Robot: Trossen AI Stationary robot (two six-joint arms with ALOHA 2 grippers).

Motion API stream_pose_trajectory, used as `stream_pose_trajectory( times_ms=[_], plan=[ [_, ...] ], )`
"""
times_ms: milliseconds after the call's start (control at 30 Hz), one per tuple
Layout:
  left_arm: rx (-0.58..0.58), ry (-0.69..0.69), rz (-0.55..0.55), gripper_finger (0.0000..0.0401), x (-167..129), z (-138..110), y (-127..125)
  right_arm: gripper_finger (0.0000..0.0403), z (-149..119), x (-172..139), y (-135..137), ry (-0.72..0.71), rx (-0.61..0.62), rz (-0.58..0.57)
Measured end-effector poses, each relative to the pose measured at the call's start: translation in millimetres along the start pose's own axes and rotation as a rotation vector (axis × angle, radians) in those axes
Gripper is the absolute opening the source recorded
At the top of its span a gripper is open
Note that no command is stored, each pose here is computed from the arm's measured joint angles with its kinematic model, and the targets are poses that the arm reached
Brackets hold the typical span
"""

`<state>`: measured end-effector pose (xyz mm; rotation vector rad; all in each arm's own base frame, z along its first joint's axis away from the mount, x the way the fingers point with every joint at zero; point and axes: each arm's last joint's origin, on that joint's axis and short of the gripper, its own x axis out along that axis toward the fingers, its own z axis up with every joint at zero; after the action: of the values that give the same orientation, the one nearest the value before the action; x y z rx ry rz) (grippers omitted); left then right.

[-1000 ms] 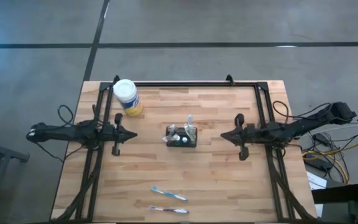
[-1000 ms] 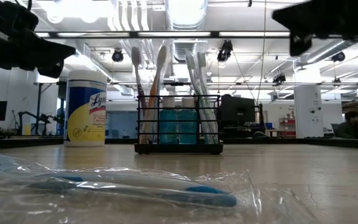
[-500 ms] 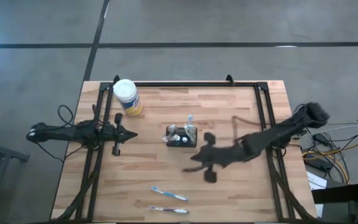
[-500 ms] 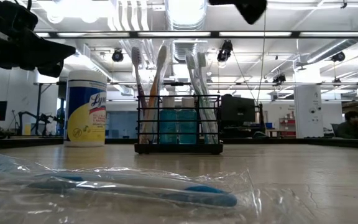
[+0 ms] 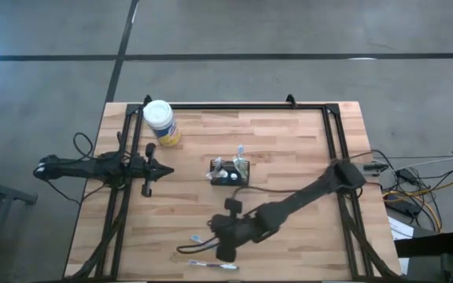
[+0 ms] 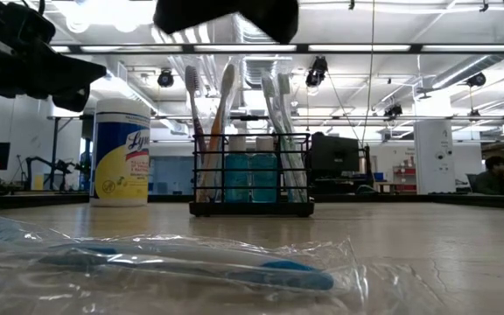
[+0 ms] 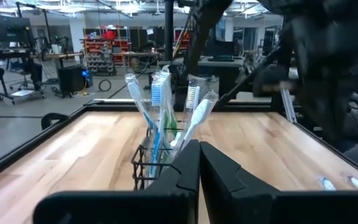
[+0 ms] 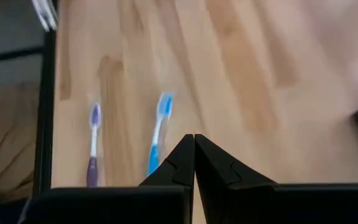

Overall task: Pick & Place toothbrushing station
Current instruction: Put the blue toothbrush into the wire organizer

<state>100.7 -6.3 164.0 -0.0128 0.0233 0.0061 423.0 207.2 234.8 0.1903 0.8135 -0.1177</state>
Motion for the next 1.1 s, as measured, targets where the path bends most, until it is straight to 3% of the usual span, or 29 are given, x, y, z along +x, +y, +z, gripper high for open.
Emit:
stream_pose_trajectory(
  times_ms=[167,400,633,833,1100],
  plan=[
    [-0.039,0.0,-0.001,0.0012,0.0,0.0,0.0,0.0029,-5.2,35.2,12.8,0.21,0.061,0.006],
    [-0.05,0.001,-0.002,0.0012,0.0,-0.2,0.0,0.0129,-3.6,65.5,32.3,0.278,0.036,0.098],
    [-0.062,0.004,-0.007,0.0012,0.1,-0.5,-0.2,0.0213,-17.9,77.6,24.7,0.42,0.048,-0.018],
    [-0.062,0.006,-0.008,0.0012,0.2,-0.8,-0.2,0.0228,-24.9,84.3,24.3,0.461,0.048,-0.018],
    [-0.066,0.006,-0.008,0.0012,0.2,-0.8,-0.2,0.0216,-28.1,89.6,24.8,0.46,0.047,-0.015]
  ],
)
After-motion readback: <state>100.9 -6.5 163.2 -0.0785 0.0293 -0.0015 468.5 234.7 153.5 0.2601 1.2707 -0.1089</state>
